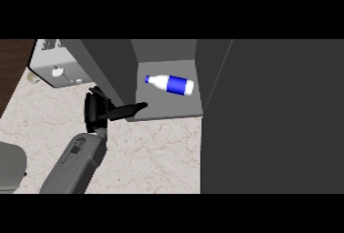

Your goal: Pick up the bottled water, place it into the cabinet and close the cabinet

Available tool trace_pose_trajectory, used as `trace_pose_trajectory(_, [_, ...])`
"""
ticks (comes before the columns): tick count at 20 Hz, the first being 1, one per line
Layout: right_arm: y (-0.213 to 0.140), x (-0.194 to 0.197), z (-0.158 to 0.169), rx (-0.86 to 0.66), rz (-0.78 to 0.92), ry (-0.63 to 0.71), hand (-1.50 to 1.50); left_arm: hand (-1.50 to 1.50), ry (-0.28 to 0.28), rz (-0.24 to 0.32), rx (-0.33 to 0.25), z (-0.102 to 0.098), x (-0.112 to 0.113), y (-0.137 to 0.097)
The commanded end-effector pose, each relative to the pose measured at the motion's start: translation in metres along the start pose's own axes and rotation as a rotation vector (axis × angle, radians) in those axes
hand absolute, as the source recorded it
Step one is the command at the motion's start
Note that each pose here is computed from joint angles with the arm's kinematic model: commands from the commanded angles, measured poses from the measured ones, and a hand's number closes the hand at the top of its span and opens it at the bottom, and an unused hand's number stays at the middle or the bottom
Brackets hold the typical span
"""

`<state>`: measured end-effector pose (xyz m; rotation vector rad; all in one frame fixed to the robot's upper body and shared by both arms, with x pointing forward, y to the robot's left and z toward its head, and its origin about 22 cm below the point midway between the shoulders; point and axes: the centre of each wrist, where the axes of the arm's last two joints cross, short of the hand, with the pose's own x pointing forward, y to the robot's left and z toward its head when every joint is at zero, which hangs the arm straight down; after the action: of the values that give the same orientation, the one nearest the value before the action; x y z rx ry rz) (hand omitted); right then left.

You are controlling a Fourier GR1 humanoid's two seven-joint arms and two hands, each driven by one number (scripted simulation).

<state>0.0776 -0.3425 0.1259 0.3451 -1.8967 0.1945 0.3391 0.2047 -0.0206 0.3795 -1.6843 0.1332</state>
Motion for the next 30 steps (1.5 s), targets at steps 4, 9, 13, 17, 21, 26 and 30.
trace_pose_trajectory(4, [0.009, 0.015, -0.005, -0.010, 0.023, -0.026, -1.50, -1.50, -0.180, 0.250, -0.245, 0.004, 0.071, -0.084])
trace_pose_trajectory(9, [0.014, 0.016, -0.007, -0.020, 0.023, -0.003, -1.50, -1.50, -0.144, 0.307, -0.295, 0.028, 0.052, -0.077])
trace_pose_trajectory(13, [0.008, 0.015, -0.004, -0.014, 0.021, 0.013, -1.50, -1.50, -0.133, 0.358, -0.328, 0.054, 0.050, -0.079])
trace_pose_trajectory(17, [0.023, 0.027, -0.008, -0.048, 0.035, -0.012, -1.50, -1.50, -0.135, 0.434, -0.362, 0.086, 0.047, -0.074])
trace_pose_trajectory(21, [0.036, 0.034, 0.001, -0.067, 0.051, -0.006, -1.50, -1.50, -0.116, 0.462, -0.380, 0.128, 0.058, -0.081])
trace_pose_trajectory(26, [0.024, 0.033, 0.000, 0.039, 0.050, 0.047, 1.50, 1.50, -0.090, 0.486, -0.493, 0.161, 0.037, -0.059])
trace_pose_trajectory(30, [0.030, 0.036, -0.002, 0.091, 0.035, 0.070, 1.50, 1.50, -0.116, 0.467, -0.513, 0.153, 0.054, -0.010])
